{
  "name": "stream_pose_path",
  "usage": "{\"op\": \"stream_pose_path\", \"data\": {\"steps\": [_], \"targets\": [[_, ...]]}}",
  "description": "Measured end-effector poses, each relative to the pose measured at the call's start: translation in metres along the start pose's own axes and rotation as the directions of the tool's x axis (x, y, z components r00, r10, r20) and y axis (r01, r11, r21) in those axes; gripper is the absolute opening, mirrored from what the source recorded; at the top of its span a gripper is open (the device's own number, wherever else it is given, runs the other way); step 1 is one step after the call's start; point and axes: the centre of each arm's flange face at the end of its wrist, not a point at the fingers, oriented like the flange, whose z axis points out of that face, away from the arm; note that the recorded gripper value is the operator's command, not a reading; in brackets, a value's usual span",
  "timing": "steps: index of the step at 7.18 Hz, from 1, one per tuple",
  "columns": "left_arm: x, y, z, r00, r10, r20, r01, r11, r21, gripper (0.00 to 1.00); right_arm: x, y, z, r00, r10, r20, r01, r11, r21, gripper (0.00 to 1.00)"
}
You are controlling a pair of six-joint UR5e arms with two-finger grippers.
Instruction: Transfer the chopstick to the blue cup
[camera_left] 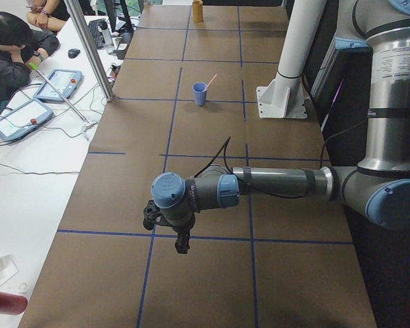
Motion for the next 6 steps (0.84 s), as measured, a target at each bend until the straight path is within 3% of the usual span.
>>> {"op": "stream_pose_path", "data": {"steps": [6], "targets": [[-0.0039,0.0055,0.0044,1.000,-0.008,-0.001,0.008,1.000,-0.007,1.00,0.0018,0.0013,0.0024,1.000,0.007,-0.001,-0.007,1.000,-0.005,1.00]]}}
